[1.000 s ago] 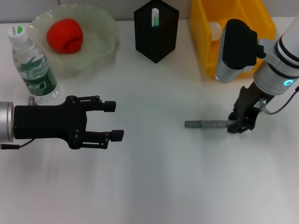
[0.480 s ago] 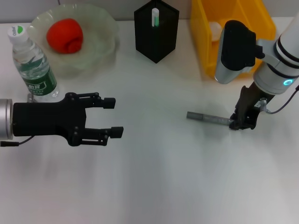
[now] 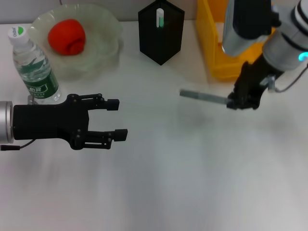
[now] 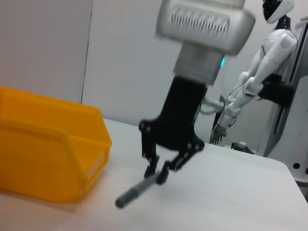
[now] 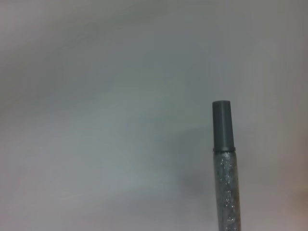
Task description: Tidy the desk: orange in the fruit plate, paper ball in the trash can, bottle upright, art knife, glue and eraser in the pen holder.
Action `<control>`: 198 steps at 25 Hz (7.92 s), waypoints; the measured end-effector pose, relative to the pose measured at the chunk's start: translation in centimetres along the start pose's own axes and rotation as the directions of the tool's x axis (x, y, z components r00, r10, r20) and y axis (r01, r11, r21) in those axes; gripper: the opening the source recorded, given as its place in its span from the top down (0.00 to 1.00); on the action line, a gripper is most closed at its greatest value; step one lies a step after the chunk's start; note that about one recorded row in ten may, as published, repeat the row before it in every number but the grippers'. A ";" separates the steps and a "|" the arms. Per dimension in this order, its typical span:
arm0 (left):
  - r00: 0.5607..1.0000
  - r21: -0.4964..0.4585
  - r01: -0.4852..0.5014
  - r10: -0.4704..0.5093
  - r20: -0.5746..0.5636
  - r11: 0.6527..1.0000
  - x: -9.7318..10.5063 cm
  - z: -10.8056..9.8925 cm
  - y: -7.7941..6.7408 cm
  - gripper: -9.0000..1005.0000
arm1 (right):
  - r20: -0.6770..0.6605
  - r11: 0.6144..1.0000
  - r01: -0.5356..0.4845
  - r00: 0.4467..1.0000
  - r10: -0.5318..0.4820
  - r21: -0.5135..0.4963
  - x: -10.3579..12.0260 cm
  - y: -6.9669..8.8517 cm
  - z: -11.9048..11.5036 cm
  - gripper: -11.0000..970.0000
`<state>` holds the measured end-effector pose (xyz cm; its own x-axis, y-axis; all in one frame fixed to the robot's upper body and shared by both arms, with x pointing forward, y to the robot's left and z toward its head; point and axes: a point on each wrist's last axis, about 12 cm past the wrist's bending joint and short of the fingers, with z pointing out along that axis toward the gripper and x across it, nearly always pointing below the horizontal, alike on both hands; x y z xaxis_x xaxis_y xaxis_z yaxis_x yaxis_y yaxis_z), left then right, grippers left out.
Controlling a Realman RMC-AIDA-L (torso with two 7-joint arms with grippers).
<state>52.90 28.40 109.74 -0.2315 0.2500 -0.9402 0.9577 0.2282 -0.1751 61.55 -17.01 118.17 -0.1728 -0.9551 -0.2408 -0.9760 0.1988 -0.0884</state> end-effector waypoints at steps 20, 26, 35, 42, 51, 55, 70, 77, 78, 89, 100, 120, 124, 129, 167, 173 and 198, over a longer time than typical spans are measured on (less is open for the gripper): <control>0.999 -0.028 -0.003 0.004 0.043 1.000 -0.4 0.8 0.2 0.20 | -0.187 0.856 0.324 0.945 -0.270 0.404 -5.1 -1.0 -8.1 0.85; 0.999 -0.047 -0.001 0.003 0.049 0.999 -0.3 1.1 0.4 0.20 | -0.182 0.802 0.347 0.938 -0.295 0.487 -4.8 -3.1 -8.1 0.85; 0.999 -0.082 0.006 -0.002 0.044 0.997 0.0 1.0 0.6 0.20 | -0.220 0.689 0.473 0.877 -0.427 0.549 -5.6 -4.3 -7.1 0.85; 0.999 -0.115 -0.003 0.007 0.032 0.993 0.3 0.8 0.8 0.20 | -0.287 0.597 0.573 0.811 -0.509 0.561 -6.0 -4.7 -5.6 0.85; 0.999 -0.124 -0.031 0.036 0.033 0.992 0.4 0.8 0.8 0.20 | -0.348 0.405 0.624 0.743 -0.571 0.668 -5.3 -6.2 -4.7 0.85; 0.997 -0.148 -0.073 0.077 0.022 0.986 0.4 0.6 1.1 0.20 | -0.413 0.303 0.677 0.681 -0.605 0.671 -4.7 -6.2 -3.5 0.85; 0.977 -0.354 -0.180 0.209 0.043 0.918 3.0 0.7 0.5 0.20 | -0.699 -0.034 0.868 0.375 -0.609 0.495 -3.2 -7.0 0.0 0.85; 0.978 -0.387 -0.176 0.206 0.038 0.905 3.8 0.9 0.6 0.20 | -0.755 -0.148 0.892 0.262 -0.601 0.427 -4.3 -6.8 1.5 0.85; 0.978 -0.387 -0.176 0.206 0.038 0.905 3.8 0.9 0.6 0.20 | -0.763 -0.163 0.894 0.246 -0.598 0.416 -4.5 -6.8 1.8 0.85; 0.975 -0.398 -0.183 0.218 0.043 0.899 3.6 1.2 0.8 0.20 | -0.831 -0.325 0.900 0.070 -0.552 0.291 -5.4 -6.2 4.1 0.85; 0.971 -0.406 -0.198 0.236 0.045 0.892 3.6 1.3 0.8 0.20 | -0.865 -0.424 0.882 -0.039 -0.501 0.206 -5.5 -5.5 5.4 0.84; 0.966 -0.420 -0.203 0.251 0.063 0.885 3.9 1.5 0.6 0.20 | -0.855 -0.388 0.871 0.067 -0.515 0.301 -5.0 -5.1 5.4 0.51; 0.971 -0.411 -0.178 0.227 0.075 0.894 4.3 1.8 0.4 0.20 | -0.806 -0.323 0.831 0.227 -0.546 0.453 -5.0 -4.9 4.4 0.43; 0.974 -0.401 -0.157 0.209 0.091 0.903 4.3 2.1 0.3 0.20 | -0.701 -0.233 0.731 0.435 -0.566 0.641 -5.1 -5.0 2.6 0.40; 0.948 -0.034 0.107 -0.091 0.305 0.994 1.7 1.0 -2.2 0.20 | 0.898 0.903 -0.235 0.175 0.403 -0.359 10.2 5.2 3.0 0.34; 0.973 -0.044 0.126 -0.115 0.198 0.991 2.9 1.3 -2.2 0.20 | 0.844 0.939 -0.117 0.414 0.341 -0.323 11.3 7.7 6.7 0.17; 0.996 -0.003 0.077 -0.077 0.043 0.997 4.1 2.3 -2.5 0.20 | 0.814 0.956 -0.103 0.503 0.289 -0.275 12.5 9.3 8.6 0.15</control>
<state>49.97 26.72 105.60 -0.2966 0.1908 -0.9358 0.9366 0.2495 -0.2460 51.49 -25.19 106.06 -0.2613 -0.2441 -0.9339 -0.9515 0.2280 0.2066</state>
